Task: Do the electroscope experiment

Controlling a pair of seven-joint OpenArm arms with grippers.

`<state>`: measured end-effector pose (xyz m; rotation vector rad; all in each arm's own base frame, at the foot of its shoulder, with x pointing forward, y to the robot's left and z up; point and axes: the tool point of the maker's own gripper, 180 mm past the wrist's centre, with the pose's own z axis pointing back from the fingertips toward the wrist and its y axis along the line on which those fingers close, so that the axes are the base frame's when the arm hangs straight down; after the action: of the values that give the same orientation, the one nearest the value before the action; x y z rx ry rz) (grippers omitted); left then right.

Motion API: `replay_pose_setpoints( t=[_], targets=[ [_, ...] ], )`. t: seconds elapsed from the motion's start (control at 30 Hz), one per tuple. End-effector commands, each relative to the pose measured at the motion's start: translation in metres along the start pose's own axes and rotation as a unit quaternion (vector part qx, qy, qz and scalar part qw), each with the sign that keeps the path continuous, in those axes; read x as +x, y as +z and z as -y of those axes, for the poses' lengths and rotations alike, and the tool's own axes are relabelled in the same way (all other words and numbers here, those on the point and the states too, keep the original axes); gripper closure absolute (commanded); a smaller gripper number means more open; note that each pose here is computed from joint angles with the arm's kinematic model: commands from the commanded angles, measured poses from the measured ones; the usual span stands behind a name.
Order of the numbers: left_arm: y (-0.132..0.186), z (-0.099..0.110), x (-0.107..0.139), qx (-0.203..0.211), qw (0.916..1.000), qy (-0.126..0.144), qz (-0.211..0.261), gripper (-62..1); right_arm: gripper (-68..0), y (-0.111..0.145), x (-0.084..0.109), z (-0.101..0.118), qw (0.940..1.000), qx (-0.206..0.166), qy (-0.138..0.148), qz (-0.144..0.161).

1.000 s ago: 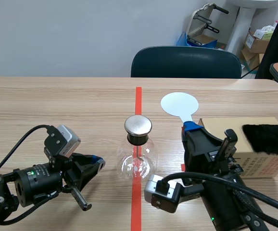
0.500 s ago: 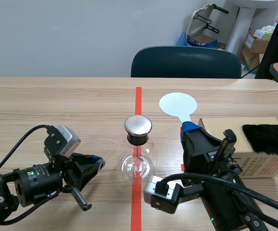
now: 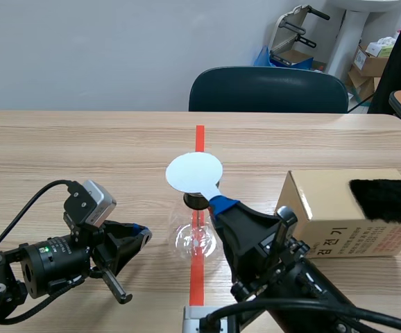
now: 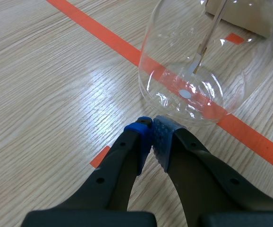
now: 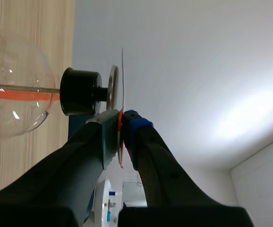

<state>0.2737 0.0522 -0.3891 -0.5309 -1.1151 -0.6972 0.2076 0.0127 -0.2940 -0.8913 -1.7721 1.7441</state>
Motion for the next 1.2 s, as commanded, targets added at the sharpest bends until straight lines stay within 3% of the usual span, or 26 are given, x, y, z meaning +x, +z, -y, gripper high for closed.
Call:
replay_pose_setpoints(
  t=[0.0, 0.27, 0.63, 0.87, 1.0, 1.17],
  targets=[
    [-0.002, 0.001, 0.010, -0.002, 0.9999, 0.001, 0.017, -4.2, -1.1, -0.003, -0.001, 0.008, 0.9998, -0.015, 0.007, 0.005],
    [-0.002, 0.001, 0.010, -0.002, 0.9999, 0.001, 0.017, -4.2, -1.1, -0.003, 0.006, 0.008, 0.9996, -0.015, 0.007, 0.024],
    [-0.002, 0.001, 0.010, -0.002, 0.9999, 0.001, 0.017, -4.2, -1.1, -0.003, 0.003, 0.008, 0.9997, -0.015, 0.008, 0.019],
    [-0.002, 0.001, 0.010, -0.002, 0.9999, 0.001, 0.017, -4.2, -1.1, -0.002, -0.013, 0.008, 0.9995, -0.015, 0.007, -0.027],
    [-0.002, 0.001, 0.009, -0.002, 0.9999, 0.002, 0.016, -4.2, -1.1, -0.001, -0.031, 0.008, 0.9969, -0.015, 0.007, -0.076],
    [-0.002, 0.001, 0.009, -0.002, 0.9999, 0.002, 0.016, -4.2, -1.1, 0.005, -0.055, 0.008, 0.9892, -0.016, 0.006, -0.145]
  ],
)
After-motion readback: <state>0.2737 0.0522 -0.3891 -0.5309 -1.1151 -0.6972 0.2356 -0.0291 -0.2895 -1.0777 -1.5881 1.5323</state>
